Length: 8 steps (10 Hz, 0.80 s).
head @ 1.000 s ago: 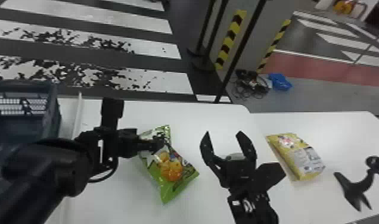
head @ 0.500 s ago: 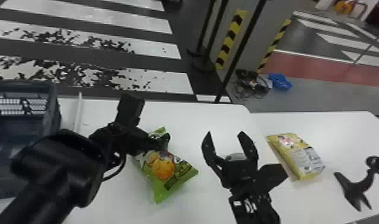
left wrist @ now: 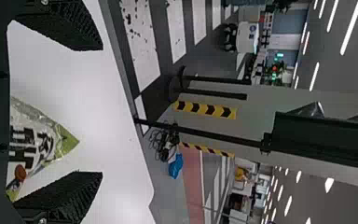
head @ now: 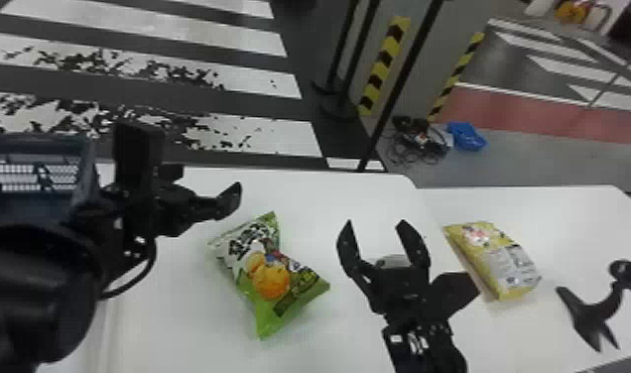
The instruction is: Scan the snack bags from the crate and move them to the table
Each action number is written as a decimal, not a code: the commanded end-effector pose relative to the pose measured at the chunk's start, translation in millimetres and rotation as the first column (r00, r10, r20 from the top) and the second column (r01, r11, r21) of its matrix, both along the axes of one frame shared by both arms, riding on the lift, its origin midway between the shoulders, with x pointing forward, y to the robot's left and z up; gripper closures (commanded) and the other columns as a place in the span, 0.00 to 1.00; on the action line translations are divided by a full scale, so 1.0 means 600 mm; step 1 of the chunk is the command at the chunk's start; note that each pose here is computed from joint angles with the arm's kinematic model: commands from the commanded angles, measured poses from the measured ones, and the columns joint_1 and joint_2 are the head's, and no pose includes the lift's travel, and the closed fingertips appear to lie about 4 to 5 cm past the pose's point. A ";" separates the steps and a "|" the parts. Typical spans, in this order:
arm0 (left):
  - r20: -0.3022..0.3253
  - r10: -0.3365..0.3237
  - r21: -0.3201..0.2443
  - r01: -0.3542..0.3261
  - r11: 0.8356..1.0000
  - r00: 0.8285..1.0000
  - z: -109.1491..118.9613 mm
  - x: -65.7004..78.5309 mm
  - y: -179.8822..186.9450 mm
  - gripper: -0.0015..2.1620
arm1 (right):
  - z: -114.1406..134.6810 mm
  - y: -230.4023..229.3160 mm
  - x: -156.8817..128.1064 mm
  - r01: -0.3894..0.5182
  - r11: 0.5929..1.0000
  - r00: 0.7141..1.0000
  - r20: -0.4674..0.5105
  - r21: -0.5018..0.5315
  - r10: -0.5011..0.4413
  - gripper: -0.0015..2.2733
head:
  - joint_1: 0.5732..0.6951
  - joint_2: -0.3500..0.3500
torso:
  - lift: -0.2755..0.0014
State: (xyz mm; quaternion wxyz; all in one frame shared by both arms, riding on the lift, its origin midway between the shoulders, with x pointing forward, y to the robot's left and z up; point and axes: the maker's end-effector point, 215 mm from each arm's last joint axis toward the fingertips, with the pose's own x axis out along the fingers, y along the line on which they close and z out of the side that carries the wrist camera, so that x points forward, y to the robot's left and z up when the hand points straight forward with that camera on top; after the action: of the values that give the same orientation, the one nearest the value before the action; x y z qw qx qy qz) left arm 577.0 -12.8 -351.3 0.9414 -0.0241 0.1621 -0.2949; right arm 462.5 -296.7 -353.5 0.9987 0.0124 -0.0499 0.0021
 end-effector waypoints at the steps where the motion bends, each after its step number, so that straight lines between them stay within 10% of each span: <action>1: 0.012 0.066 -0.006 -0.066 0.998 0.998 0.013 0.001 0.087 0.02 | -0.004 -0.002 0.000 0.000 1.000 1.000 -0.005 -0.001 0.000 0.02 | 1.00 0.04 | 0.65; 8: 0.151 0.316 -0.012 -0.318 0.948 0.937 0.064 -0.036 0.358 0.02 | -0.004 0.013 0.004 -0.015 1.000 1.000 -0.005 0.000 0.015 0.02 | 1.00 0.30 | 0.65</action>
State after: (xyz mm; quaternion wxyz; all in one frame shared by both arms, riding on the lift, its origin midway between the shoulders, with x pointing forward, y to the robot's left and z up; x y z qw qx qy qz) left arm 559.2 193.0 -314.5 0.9845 -0.0220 0.0956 -0.1456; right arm 464.2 -289.7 -356.6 0.9988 0.0132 -0.0468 0.0087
